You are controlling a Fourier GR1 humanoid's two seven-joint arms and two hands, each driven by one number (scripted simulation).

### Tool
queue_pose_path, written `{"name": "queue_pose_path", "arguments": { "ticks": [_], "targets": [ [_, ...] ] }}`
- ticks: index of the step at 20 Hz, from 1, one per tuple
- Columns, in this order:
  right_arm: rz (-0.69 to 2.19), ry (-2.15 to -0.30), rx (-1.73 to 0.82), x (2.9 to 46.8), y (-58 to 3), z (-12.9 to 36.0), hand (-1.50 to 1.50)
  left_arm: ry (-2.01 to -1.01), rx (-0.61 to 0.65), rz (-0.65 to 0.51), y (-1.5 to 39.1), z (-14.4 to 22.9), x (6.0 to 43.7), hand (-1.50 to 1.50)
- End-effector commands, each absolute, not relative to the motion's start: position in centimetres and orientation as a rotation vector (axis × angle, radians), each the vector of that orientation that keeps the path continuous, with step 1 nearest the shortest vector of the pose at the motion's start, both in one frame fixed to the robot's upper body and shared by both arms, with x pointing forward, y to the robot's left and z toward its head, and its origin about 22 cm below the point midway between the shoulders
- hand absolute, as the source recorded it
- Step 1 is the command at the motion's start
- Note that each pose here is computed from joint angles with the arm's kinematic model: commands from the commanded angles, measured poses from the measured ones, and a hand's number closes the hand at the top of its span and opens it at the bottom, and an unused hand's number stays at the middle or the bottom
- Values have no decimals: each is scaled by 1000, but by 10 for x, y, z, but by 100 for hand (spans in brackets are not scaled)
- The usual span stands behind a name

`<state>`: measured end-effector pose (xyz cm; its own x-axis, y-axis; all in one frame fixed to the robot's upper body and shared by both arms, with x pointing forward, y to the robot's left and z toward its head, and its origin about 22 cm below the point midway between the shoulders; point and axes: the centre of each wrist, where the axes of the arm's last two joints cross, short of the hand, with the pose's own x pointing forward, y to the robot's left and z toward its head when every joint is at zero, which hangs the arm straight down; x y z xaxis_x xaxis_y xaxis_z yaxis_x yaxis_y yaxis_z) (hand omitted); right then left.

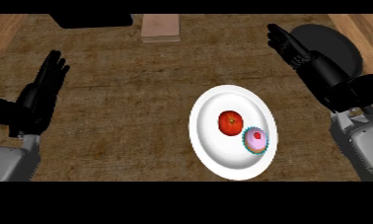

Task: Pick the tomato from the plate and place it in the pan

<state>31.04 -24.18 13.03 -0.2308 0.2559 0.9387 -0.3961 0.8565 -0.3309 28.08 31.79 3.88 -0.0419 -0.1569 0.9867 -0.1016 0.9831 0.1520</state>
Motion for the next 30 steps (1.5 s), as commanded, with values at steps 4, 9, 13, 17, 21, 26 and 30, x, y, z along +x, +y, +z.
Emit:
{"name": "queue_pose_path", "arguments": {
  "ticks": [4, 9, 13, 17, 21, 26, 30],
  "targets": [
    [349, -1897, 296, 303, -242, 133, 150, -1598, 171, 0, 301, 55, 290, 0],
    [393, -1941, -214, 282, -298, 95, 150, -1515, 115, 73, 287, 43, 276, 0],
    [516, -1877, -281, 228, -321, 65, -150, -1510, 129, 65, 281, 48, 270, 0],
    [635, -1878, -390, 212, -366, 78, -150, -1517, 112, 44, 282, 61, 277, 0],
    [820, -1877, -458, 217, -333, 113, -150, -1523, 106, 44, 277, 66, 273, 0],
    [1010, -1744, -499, 241, -313, 151, -150, -1524, 80, 42, 274, 76, 286, 0],
    [1155, -1631, -586, 260, -290, 159, -150, -1513, 80, 22, 277, 57, 281, 0]
  ]
}}
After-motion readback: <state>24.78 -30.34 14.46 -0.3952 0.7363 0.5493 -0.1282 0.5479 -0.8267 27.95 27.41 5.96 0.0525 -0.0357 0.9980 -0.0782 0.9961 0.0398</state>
